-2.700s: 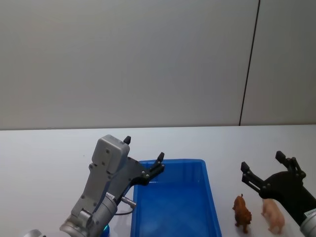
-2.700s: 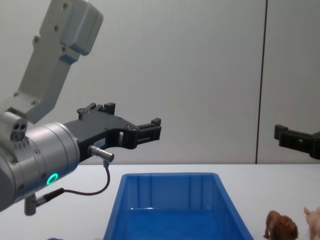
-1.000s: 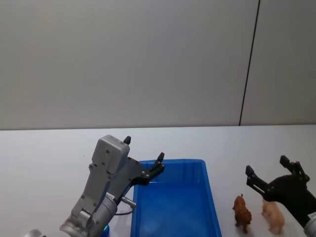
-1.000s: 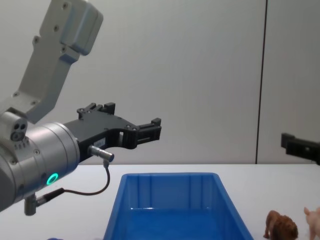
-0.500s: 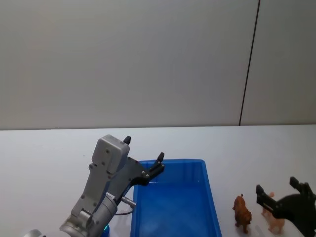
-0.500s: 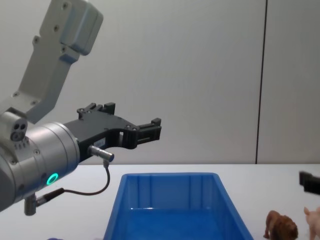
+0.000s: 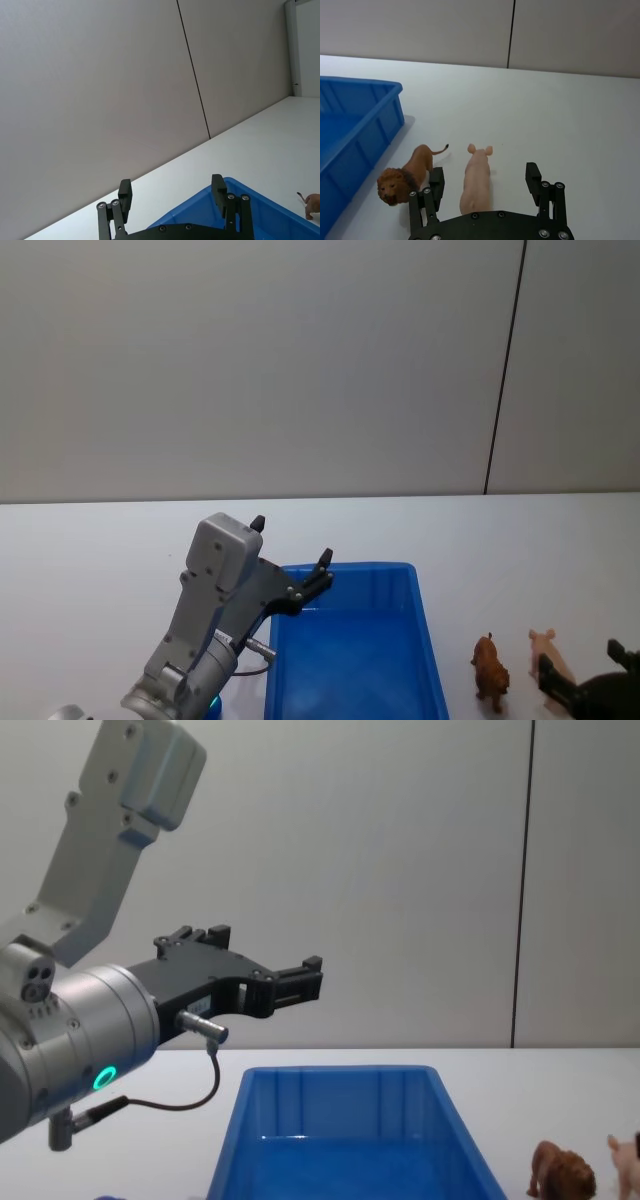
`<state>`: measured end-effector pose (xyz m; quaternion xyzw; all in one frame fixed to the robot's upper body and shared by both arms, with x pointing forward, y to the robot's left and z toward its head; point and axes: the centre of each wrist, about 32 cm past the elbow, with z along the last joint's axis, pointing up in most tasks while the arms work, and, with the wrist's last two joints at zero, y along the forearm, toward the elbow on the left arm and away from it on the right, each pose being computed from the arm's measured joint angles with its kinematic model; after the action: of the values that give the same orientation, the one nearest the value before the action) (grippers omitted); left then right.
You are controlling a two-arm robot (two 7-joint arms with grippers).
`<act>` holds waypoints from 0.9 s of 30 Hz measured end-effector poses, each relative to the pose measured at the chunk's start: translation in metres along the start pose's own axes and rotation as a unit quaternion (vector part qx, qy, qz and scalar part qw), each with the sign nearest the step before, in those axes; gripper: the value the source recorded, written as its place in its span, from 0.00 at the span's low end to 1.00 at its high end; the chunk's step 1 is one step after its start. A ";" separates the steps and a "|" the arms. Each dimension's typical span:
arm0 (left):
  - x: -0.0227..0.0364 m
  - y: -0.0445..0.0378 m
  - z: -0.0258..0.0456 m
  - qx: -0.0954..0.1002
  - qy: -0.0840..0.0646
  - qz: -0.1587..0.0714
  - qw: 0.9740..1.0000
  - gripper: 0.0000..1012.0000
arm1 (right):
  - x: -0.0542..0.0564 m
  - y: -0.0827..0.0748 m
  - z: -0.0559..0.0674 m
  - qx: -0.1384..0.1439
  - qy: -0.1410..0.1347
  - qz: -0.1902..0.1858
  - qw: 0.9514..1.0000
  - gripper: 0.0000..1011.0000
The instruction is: Pick up the two dolls from the table and place them into the box.
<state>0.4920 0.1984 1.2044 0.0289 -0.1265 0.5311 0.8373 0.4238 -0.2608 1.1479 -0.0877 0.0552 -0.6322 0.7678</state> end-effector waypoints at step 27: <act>0.0000 0.0000 0.0000 0.000 0.000 0.000 1.000 0.99 | 0.003 0.021 -0.029 -0.018 -0.002 0.014 1.000 0.91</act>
<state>0.4920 0.1984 1.2044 0.0289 -0.1265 0.5311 0.8373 0.4390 -0.2622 1.1156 -0.1024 0.0661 -0.6203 0.7749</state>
